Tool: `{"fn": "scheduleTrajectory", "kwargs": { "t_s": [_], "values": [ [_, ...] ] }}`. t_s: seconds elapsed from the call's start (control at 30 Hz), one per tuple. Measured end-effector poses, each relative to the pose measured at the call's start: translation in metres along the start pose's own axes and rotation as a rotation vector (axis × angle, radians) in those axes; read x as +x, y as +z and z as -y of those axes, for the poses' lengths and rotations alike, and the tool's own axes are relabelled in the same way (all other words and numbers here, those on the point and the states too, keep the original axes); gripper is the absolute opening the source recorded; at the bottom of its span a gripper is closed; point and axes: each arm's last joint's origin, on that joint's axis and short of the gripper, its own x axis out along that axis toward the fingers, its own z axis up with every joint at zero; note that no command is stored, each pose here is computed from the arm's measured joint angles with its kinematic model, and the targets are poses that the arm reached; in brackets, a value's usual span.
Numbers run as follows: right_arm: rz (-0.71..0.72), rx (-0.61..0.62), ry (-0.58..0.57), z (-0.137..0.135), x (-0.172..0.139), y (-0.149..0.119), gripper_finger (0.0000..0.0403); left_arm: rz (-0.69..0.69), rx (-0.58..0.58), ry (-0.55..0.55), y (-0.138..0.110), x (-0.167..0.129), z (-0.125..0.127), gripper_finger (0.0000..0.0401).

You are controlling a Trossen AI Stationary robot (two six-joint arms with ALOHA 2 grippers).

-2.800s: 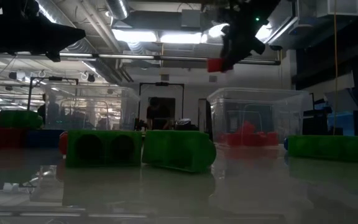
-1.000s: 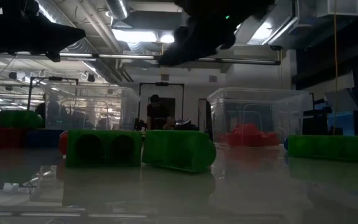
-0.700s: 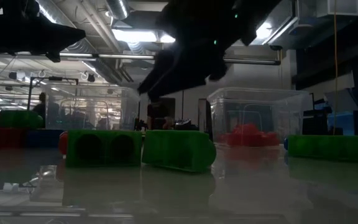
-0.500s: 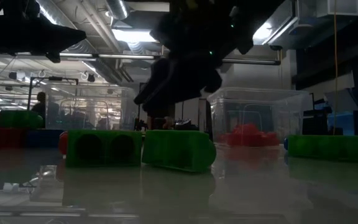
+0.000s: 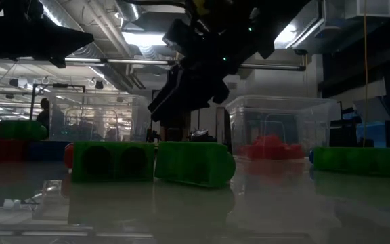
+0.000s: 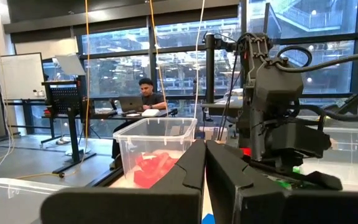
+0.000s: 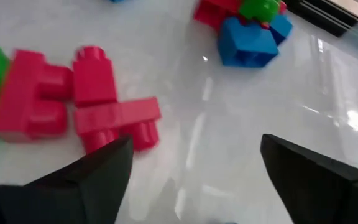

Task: Sort blocks
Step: Put the red game piece into the top right transparent bin

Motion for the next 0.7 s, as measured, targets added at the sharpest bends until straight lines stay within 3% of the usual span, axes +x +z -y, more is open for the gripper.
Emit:
{"fn": "scheduleTrajectory", "kwargs": {
  "t_s": [0.13, 0.3, 0.7],
  "values": [
    [0.033, 0.015, 0.042, -0.005, 0.005, 0.001, 0.0395, -0.001, 0.001, 0.000, 0.000, 0.000, 0.000, 0.0004],
    [0.075, 0.009, 0.113, -0.015, 0.019, -0.004, 0.0386, 0.000, 0.000, 0.000, 0.000, 0.000, 0.000, 0.0004],
    [0.048, 0.007, 0.116, -0.024, 0.044, -0.022, 0.0399, -0.009, 0.001, 0.006, -0.001, 0.001, 0.000, 0.0004]
  ]
}}
